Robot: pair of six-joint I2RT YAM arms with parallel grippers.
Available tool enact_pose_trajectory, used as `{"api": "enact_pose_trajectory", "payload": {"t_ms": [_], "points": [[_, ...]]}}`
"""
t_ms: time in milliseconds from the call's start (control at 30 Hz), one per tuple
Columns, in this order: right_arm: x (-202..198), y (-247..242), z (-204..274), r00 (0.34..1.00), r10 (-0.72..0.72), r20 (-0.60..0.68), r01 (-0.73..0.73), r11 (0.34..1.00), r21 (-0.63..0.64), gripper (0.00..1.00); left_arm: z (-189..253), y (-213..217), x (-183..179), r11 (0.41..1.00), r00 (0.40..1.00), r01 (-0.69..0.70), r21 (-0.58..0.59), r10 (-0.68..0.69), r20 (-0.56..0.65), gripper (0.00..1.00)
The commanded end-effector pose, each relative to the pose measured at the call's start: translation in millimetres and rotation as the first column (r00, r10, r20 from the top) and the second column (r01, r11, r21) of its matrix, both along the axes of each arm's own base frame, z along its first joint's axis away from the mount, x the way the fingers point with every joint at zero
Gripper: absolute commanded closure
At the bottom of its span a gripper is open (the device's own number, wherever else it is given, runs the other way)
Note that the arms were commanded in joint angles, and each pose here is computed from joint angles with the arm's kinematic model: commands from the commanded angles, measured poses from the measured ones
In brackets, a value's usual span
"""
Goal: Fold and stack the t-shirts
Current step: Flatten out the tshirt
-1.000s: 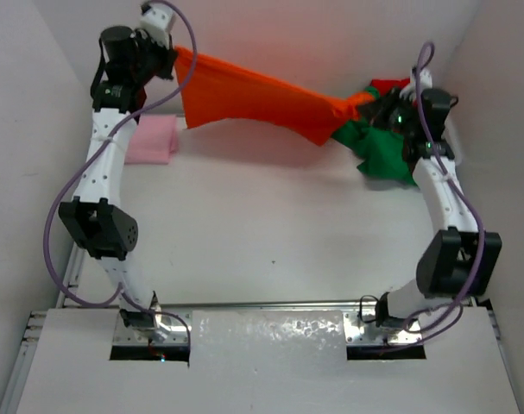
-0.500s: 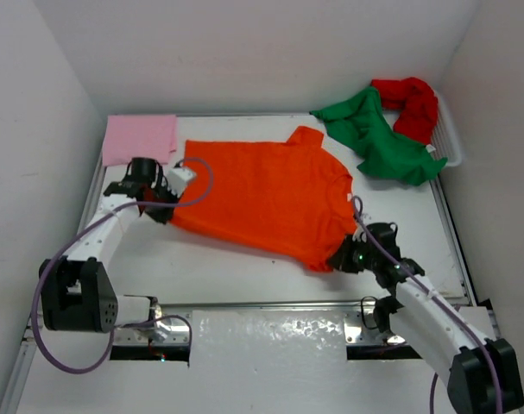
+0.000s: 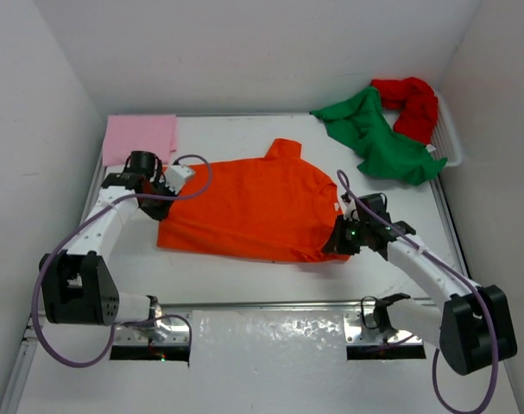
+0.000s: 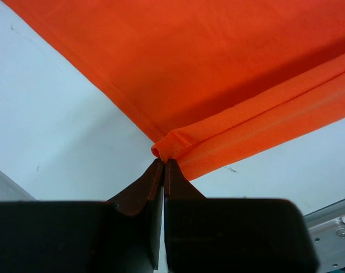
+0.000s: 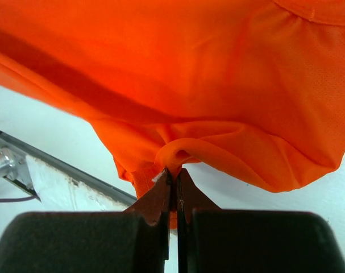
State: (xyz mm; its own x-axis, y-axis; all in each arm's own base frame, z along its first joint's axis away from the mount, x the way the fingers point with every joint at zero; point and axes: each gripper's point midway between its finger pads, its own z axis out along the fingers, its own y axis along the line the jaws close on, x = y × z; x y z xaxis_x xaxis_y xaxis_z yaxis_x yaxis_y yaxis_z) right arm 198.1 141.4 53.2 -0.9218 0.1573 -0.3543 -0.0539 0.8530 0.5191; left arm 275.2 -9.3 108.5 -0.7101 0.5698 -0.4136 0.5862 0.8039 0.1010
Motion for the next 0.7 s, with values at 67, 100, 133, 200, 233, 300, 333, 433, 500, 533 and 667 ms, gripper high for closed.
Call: {"api": "enact_pose_trajectory", "payload": {"t_ms": [67,100,133,200,233,300,333,433,500,533,667], "points": [[2,0,-3,0.999,0.051,0.004,-0.051,0.999,-0.019,1.00,-2,4,-2,0.999,0.999,-0.045,-0.002,0.045,-0.027,1.00],[2,-1,-3,0.998,0.055,-0.001,-0.055,0.998,-0.021,1.00,-5,7,-8,0.998,0.997,-0.060,0.013,0.061,-0.049,1.00],[3,-1,-2,0.998,0.057,-0.004,-0.057,0.998,-0.024,1.00,-7,9,-11,0.996,0.994,-0.086,0.019,0.087,-0.063,1.00],[1,-1,-5,0.998,0.058,-0.010,-0.059,0.998,-0.023,1.00,-14,23,-22,0.986,0.982,-0.157,0.047,0.161,-0.093,1.00],[-3,-2,-10,0.998,0.060,-0.015,-0.060,0.998,-0.021,1.00,-16,25,-25,0.984,0.981,-0.169,0.048,0.173,-0.094,1.00],[-4,-3,-12,0.998,0.059,-0.007,-0.060,0.998,-0.024,1.00,-22,32,-32,0.977,0.973,-0.205,0.063,0.211,-0.096,1.00],[-5,-5,-13,0.999,0.052,-0.011,-0.052,0.998,-0.027,1.00,-20,34,-31,0.971,0.970,-0.229,0.065,0.234,-0.072,1.00],[11,-8,-8,1.000,0.010,0.029,-0.009,1.000,-0.008,1.00,-22,35,-27,0.963,0.963,-0.263,0.052,0.265,-0.042,1.00],[38,-9,0,0.996,-0.039,0.083,0.037,0.999,0.024,1.00,-15,34,-5,0.962,0.962,-0.272,0.018,0.271,0.027,1.00],[79,-9,14,0.987,-0.077,0.142,0.070,0.996,0.050,1.00,-14,33,23,0.960,0.957,-0.280,-0.006,0.279,0.080,1.00],[228,-9,78,0.953,-0.106,0.285,0.095,0.994,0.052,1.00,88,43,179,0.934,0.862,-0.333,-0.128,0.357,0.361,1.00]]}}
